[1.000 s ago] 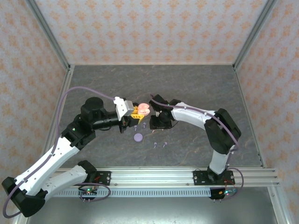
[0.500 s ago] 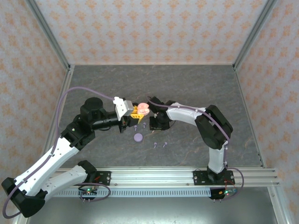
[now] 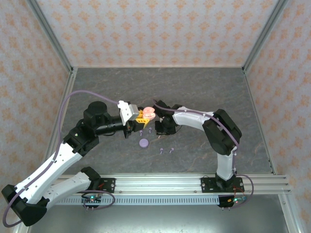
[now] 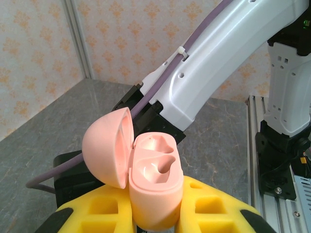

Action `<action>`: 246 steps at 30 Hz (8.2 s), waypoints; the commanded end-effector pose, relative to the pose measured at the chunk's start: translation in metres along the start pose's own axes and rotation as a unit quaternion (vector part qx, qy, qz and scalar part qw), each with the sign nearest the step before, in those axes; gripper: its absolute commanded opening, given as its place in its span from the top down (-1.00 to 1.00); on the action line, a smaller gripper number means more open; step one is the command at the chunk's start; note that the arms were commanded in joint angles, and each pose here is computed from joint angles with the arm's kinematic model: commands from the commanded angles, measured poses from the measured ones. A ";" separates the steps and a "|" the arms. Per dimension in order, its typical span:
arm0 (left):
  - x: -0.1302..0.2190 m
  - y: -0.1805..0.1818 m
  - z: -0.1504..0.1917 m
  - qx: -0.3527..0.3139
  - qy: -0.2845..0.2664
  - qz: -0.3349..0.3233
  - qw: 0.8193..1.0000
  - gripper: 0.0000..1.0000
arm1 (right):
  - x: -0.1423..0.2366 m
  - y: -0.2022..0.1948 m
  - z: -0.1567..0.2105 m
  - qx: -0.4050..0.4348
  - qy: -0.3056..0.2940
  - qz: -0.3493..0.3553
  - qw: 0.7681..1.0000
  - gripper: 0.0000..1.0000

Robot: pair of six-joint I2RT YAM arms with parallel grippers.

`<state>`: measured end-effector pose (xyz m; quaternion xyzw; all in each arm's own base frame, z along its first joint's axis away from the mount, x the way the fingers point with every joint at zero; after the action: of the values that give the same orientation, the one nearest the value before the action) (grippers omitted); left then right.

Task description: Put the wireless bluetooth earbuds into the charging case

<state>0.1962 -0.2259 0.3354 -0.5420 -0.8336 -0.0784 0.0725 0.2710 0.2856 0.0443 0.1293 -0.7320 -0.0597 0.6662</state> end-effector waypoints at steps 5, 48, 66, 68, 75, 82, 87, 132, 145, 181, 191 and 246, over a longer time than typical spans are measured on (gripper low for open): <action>-0.005 0.001 0.011 0.018 0.004 -0.001 1.000 0.86 | 0.057 0.006 -0.018 0.062 -0.096 -0.009 0.993 0.63; -0.049 0.009 0.023 0.063 0.000 0.050 0.997 0.94 | 0.298 0.079 0.026 0.317 -0.344 -0.222 0.856 0.64; -0.048 0.010 0.023 0.064 -0.001 0.047 0.997 0.95 | 0.273 0.076 0.027 0.319 -0.310 -0.211 0.870 0.64; -0.048 0.010 0.023 0.065 -0.001 0.047 0.997 0.95 | 0.272 0.073 0.026 0.320 -0.313 -0.200 0.872 0.64; -0.049 0.010 0.023 0.066 0.001 0.046 0.997 0.95 | 0.268 0.075 0.027 0.324 -0.307 -0.206 0.871 0.64; -0.049 0.011 0.024 0.067 0.002 0.045 0.997 0.95 | 0.273 0.083 0.031 0.330 -0.302 -0.234 0.864 0.57; -0.050 0.011 0.025 0.068 0.003 0.044 0.997 0.95 | 0.286 0.086 0.031 0.329 -0.315 -0.241 0.857 0.40; -0.033 0.024 0.032 0.046 0.017 -0.033 0.998 0.97 | 0.046 -0.050 -0.004 -0.065 -0.053 -0.035 0.996 0.08; -0.032 0.023 0.034 0.045 0.021 -0.033 0.998 0.97 | 0.017 -0.051 -0.010 -0.049 -0.053 0.011 0.997 0.18; -0.032 0.027 0.036 0.057 0.008 -0.049 0.997 0.96 | 0.088 -0.027 -0.026 0.006 -0.166 -0.045 0.985 0.60; -0.040 0.032 0.037 0.063 0.000 -0.051 0.997 0.96 | 0.221 -0.001 -0.033 0.033 -0.326 -0.134 0.935 0.60; -0.051 0.047 0.037 0.081 0.003 -0.072 0.994 0.97 | 0.265 0.079 -0.009 0.125 -0.353 -0.229 0.898 0.62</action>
<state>0.2548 -0.2440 0.2731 -0.4776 -0.8672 -0.0226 0.1391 0.2517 0.2890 0.3197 0.3431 -0.8720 -0.1586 0.3109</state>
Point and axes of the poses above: each hand's point on the last joint's axis, 136 mm out from that joint toward the fingers, its own x axis back along the fingers, its own y axis along the line the jaws close on, z = x × y, the point moved 2 cm from there along x, back along the fingers, and after that the axes turned 1 degree about -x, right-handed, at the moved point
